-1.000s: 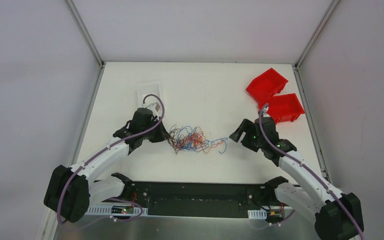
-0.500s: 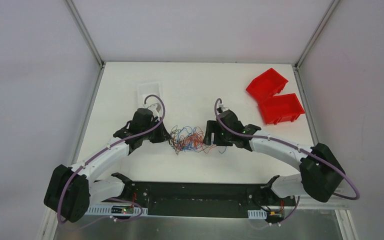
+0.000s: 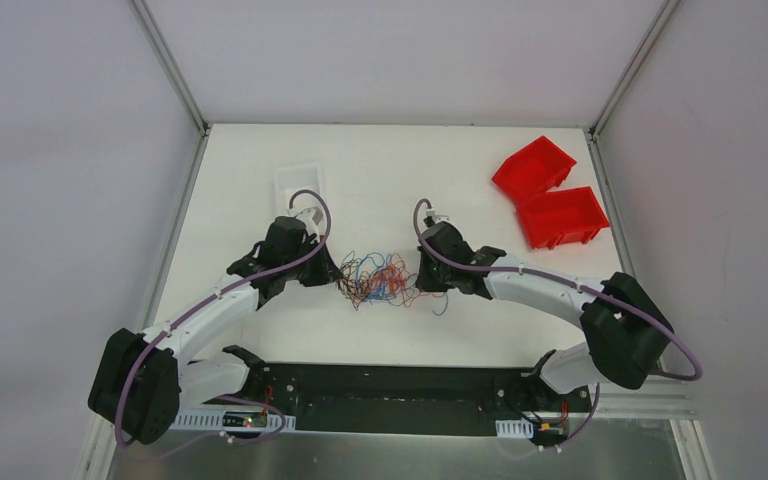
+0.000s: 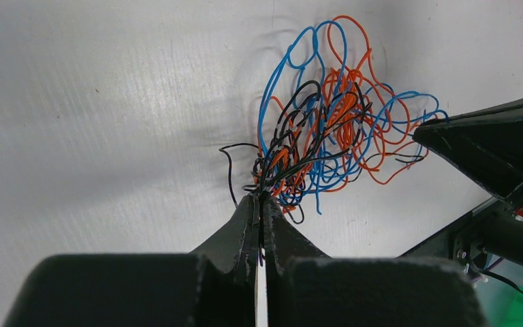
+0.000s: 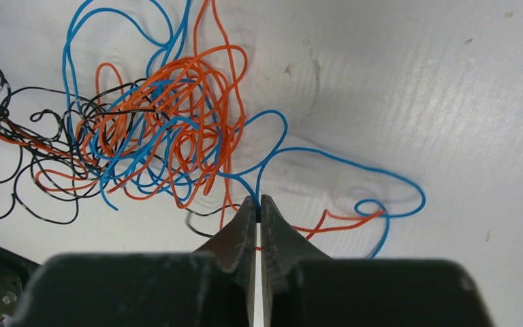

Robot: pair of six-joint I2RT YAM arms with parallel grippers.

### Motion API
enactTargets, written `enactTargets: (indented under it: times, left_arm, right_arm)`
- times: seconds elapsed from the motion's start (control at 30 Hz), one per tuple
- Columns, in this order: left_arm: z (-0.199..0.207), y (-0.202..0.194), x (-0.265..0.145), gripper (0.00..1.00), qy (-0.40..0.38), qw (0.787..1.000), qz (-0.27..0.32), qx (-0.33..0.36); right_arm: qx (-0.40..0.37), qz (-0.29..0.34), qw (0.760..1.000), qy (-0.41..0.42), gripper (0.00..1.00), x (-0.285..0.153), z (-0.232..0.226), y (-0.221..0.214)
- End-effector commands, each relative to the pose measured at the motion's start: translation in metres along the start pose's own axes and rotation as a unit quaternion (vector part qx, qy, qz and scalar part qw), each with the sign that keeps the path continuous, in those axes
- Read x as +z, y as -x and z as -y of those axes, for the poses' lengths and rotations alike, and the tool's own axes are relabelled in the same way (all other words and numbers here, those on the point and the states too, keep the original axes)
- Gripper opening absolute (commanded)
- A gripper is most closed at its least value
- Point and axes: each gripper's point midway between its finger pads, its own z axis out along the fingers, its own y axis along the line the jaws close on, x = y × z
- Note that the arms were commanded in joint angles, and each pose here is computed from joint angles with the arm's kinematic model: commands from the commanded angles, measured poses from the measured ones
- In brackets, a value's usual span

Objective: Untangle the cables

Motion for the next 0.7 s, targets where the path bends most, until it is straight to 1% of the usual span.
enactTargets:
  times: [0.0, 0.23, 0.3, 0.47, 0.67]
  left_arm:
    - [0.000, 0.007, 0.000, 0.00, -0.005, 1.000, 0.015, 0.009]
    - [-0.002, 0.009, -0.002, 0.00, 0.005, 1.000, 0.020, 0.006]
    - [-0.008, 0.010, -0.003, 0.00, 0.022, 0.999, 0.024, 0.002]
    - [-0.042, 0.017, -0.015, 0.00, 0.113, 0.992, 0.052, -0.028]
    - [-0.088, 0.025, -0.042, 0.00, 0.205, 0.968, 0.102, -0.101]
  right_arm:
    - [0.015, 0.059, 0.998, -0.014, 0.00, -0.015, 0.005, 0.021]
    - [0.051, 0.099, 0.993, -0.042, 0.00, -0.028, 0.028, 0.028]
    - [0.070, 0.111, 0.989, -0.061, 0.00, -0.032, 0.042, 0.031]
    - [0.154, 0.148, 0.970, -0.118, 0.00, -0.050, 0.098, 0.044]
    - [0.237, 0.202, 0.937, -0.159, 0.00, -0.087, 0.161, 0.050]
